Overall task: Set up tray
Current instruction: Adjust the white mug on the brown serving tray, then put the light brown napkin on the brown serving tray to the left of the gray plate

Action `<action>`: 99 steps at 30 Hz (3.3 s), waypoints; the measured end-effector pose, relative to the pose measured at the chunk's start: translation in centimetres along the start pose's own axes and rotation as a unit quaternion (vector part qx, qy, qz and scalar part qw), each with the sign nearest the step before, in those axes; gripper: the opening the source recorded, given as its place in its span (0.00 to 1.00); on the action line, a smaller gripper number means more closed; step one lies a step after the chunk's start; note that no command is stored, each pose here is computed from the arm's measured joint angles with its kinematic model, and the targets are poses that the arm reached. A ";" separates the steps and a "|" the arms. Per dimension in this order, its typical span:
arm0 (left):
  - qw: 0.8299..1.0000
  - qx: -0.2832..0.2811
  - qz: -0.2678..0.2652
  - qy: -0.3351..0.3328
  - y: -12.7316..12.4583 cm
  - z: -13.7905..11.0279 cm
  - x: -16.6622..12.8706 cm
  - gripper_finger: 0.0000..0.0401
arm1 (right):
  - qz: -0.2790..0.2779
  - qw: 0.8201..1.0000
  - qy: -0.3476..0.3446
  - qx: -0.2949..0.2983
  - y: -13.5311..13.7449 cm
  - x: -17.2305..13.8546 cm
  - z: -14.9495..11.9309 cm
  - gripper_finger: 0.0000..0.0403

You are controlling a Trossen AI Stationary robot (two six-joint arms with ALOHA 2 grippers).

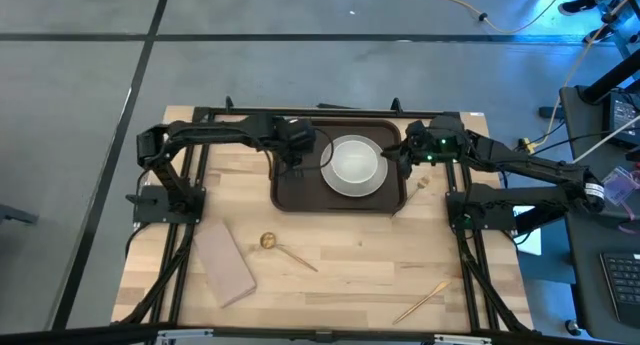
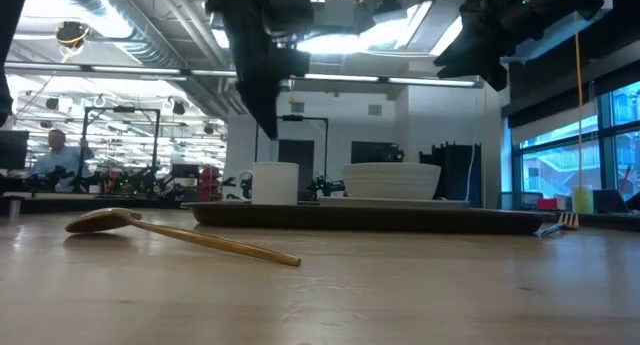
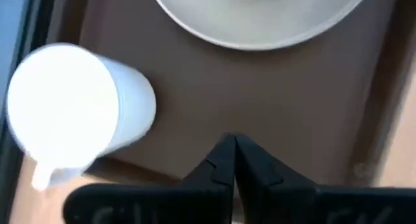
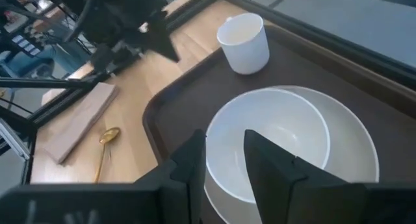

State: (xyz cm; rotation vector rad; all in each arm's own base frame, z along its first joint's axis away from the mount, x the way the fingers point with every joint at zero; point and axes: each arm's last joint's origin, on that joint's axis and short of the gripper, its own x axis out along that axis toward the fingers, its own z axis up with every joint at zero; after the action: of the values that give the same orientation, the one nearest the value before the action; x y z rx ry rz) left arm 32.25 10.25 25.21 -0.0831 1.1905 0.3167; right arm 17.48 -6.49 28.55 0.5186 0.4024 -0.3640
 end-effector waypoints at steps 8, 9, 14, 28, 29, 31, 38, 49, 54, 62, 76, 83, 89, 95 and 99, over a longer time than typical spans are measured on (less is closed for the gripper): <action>0.999 0.005 0.042 0.005 1.9 -2.3 3.5 0.00 | -0.008 1.000 0.017 0.014 -0.2 0.9 -0.2 0.27; 0.999 0.001 0.045 0.002 2.1 -2.4 3.8 0.01 | -0.008 1.000 0.019 0.014 -0.2 1.0 -0.2 0.27; 0.997 -0.017 0.072 -0.025 3.3 -2.9 4.9 0.00 | -0.013 0.999 0.028 0.016 -0.3 1.5 -0.3 0.27; 0.991 -0.062 0.113 -0.039 6.5 -3.0 5.8 0.01 | -0.021 0.998 0.044 0.040 -0.5 2.3 -0.6 0.27; 0.990 -0.061 0.118 -0.038 6.6 -3.1 6.0 0.01 | -0.021 0.998 0.044 0.041 -0.5 2.3 -0.6 0.27; 0.990 -0.058 0.120 -0.039 6.8 -2.9 6.6 0.00 | -0.021 0.998 0.044 0.040 -0.5 2.3 -0.6 0.27; 0.989 -0.060 0.130 -0.028 6.8 -2.9 8.2 0.01 | -0.022 0.998 0.044 0.042 -0.5 2.3 -0.6 0.27; 0.993 -0.075 0.086 -0.025 6.4 -3.1 7.8 0.01 | -0.021 0.998 0.045 0.040 -0.5 2.3 -0.6 0.27; 0.995 -0.088 0.040 -0.038 5.1 -3.1 5.5 0.06 | -0.021 0.998 0.046 0.026 -0.5 2.3 -0.6 0.27; 0.991 -0.074 -0.002 -0.107 2.7 -4.7 -4.0 0.23 | -0.020 0.998 0.046 0.027 -0.5 2.3 -0.6 0.27; 0.974 0.155 -0.165 -0.021 -7.9 -11.6 -11.4 0.42 | -0.019 0.999 0.043 0.026 -0.5 2.3 -0.6 0.27; 0.943 0.227 -0.235 0.061 -11.0 -11.4 -8.8 0.40 | -0.020 0.998 0.044 0.034 -0.5 2.3 -0.6 0.27; 0.900 0.333 -0.251 0.126 -13.2 -11.4 -5.7 0.43 | -0.020 0.998 0.044 0.042 -0.5 2.3 -0.6 0.27; 0.859 0.369 -0.245 0.257 -14.6 -12.4 -2.3 0.45 | -0.021 0.998 0.045 0.043 -0.5 2.3 -0.6 0.27; 0.837 0.392 -0.279 0.262 -15.2 -12.8 -0.5 0.45 | -0.021 0.998 0.045 0.044 -0.5 2.3 -0.6 0.27</action>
State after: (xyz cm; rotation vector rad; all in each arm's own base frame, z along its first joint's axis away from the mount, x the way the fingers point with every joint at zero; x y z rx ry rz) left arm 24.94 -7.30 19.35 0.2149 1.6928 -0.7718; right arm 19.10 -7.10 26.81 0.6139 0.4858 -0.4007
